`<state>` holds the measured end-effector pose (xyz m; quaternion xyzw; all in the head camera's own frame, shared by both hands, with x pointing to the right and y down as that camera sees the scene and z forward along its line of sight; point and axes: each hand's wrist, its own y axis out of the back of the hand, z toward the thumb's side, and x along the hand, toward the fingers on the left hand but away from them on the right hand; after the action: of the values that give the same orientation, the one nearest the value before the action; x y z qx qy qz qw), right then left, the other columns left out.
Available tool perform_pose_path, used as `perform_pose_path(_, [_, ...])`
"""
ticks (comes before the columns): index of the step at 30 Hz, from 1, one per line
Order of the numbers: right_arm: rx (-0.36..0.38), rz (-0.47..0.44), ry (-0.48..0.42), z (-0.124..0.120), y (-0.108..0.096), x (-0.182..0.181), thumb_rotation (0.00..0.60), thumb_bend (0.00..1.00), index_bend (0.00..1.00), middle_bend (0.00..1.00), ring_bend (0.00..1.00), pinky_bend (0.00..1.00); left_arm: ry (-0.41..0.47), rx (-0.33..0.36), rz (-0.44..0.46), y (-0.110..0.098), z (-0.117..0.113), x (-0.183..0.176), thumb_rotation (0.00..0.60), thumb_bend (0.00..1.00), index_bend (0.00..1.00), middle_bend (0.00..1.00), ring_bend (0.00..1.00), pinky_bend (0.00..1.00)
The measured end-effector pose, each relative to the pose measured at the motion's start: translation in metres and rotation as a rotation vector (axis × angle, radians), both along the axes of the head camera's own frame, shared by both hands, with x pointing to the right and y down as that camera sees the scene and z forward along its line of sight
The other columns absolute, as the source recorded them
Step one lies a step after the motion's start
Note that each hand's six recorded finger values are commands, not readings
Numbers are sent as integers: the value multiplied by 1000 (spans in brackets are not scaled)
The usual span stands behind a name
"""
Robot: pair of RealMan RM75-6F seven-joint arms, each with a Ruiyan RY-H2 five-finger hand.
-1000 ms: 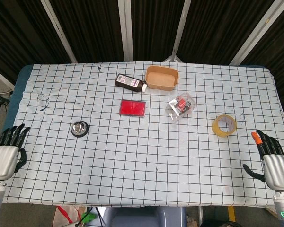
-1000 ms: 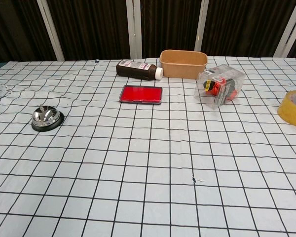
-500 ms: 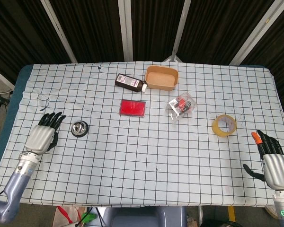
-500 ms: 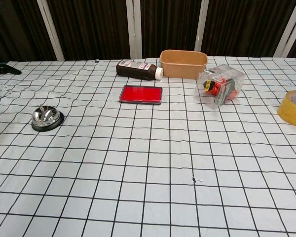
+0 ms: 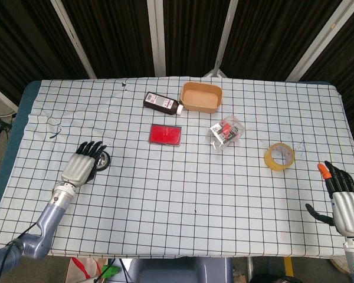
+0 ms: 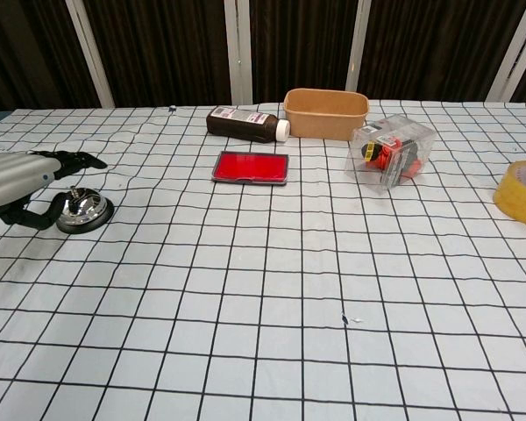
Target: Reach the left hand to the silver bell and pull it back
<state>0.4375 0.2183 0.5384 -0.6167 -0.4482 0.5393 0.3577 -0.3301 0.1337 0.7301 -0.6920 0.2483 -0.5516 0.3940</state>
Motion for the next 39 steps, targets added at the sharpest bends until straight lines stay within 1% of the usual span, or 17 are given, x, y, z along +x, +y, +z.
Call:
perform_pose_path(5, [2,2,-1,-1,0,1,600,248,26,29,88,97,-22,-18,20,3,15,7,600,1000,0,16,0,5])
perform_pose_path(10, [10,4,-3,-3,0,2,600,248,26,28,88,97,-53,-44,55,11,27,10,600,1000,0,14,0,5])
perform_pose_path(14, [12,0,-4,-5,0,1,600,248,26,29,88,97,-58,-34,69,12,26,12,600,1000,0,13,0,5])
perform_pose_path(17, [15,-2,-2,-5,0,0,600,248,26,29,88,97,-38,1,70,8,16,15,600,1000,0,12,0,5])
perform_pose_path(20, [15,-1,0,-5,1,0,600,248,26,29,88,97,6,68,59,-2,-5,20,600,1000,0,12,0,5])
perform_pose_path(23, [11,-2,0,-4,0,-1,600,248,26,28,88,97,63,147,41,-10,-35,24,600,1000,0,15,0,5])
perform_pose_path(24, [10,-3,0,-4,0,-1,600,248,26,29,88,97,85,174,34,-12,-48,24,600,1000,0,16,0,5])
perform_pose_path(28, [11,-5,-3,-5,1,-2,600,248,26,29,88,97,125,231,1,-10,-93,18,600,1000,0,16,0,5])
perform_pose_path(29, [12,-4,-4,-5,1,-2,600,248,26,29,88,97,121,237,-12,-6,-106,13,600,1000,0,16,0,5])
perform_pose_path(31, [16,-3,-7,-6,1,-2,600,248,26,29,88,97,98,241,-35,2,-125,1,600,1000,0,14,0,5])
perform_pose_path(33, [19,-5,-11,-7,1,-3,600,249,26,28,88,97,50,231,-70,17,-144,-22,600,1000,0,14,0,5])
perform_pose_path(36, [18,-9,-10,-7,1,-4,600,248,26,28,88,97,-27,199,-137,45,-160,-59,600,1000,0,16,0,5])
perform_pose_path(39, [15,-10,-10,-7,2,-5,600,248,26,28,88,97,-50,197,-222,67,-172,-88,600,1000,0,19,0,5])
